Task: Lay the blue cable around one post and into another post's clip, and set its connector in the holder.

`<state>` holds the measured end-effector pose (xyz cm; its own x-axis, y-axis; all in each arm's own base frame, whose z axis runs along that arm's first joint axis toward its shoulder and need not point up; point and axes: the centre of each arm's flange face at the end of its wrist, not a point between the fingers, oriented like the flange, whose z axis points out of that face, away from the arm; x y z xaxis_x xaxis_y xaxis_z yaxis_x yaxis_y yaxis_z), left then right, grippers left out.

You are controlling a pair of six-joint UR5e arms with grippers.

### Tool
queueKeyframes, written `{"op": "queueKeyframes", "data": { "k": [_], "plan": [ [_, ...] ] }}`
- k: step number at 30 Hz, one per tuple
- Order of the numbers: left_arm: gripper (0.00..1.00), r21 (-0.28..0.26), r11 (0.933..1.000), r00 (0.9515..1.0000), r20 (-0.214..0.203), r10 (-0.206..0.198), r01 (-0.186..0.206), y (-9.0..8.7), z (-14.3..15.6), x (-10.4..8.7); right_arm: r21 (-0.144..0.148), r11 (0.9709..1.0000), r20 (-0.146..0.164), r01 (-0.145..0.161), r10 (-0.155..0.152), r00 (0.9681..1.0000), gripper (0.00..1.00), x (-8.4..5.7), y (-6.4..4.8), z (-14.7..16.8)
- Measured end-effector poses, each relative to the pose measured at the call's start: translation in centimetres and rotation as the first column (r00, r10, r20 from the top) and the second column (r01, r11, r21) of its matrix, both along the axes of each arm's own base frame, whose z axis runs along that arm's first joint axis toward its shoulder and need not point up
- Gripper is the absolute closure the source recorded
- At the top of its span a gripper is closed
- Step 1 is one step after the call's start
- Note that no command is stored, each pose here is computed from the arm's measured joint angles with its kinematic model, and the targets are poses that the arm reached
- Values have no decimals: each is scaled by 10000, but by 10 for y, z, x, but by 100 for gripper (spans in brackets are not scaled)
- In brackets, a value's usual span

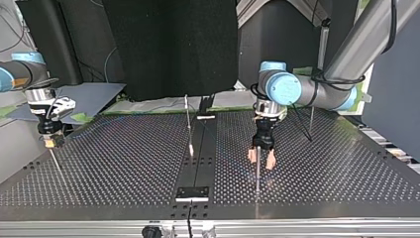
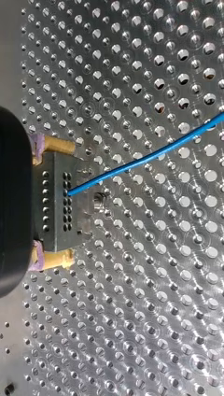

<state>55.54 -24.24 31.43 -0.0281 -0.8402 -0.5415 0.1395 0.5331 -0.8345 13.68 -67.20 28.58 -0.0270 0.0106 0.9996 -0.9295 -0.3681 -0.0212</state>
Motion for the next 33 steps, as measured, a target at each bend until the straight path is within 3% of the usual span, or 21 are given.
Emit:
{"op": "queueKeyframes", "data": {
  "k": [6,14,28,33],
  "plan": [
    [0,8,10000,10000,-3,1,-1,0,0,0,-49,9999,112,-112,112,9999,100,0,-1,0],
    [0,31,10000,10000,0,-4,4,0,0,0,-57,9982,211,-595,596,9980,100,1,-1,-1],
    [0,44,10000,10000,2,-3,3,0,0,0,-111,9982,217,-596,598,9980,100,-4,-3,-2],
    [0,52,10000,10000,4,-1,1,0,0,0,21,9970,232,-776,775,9967,100,5,1,-1]
  ]
}}
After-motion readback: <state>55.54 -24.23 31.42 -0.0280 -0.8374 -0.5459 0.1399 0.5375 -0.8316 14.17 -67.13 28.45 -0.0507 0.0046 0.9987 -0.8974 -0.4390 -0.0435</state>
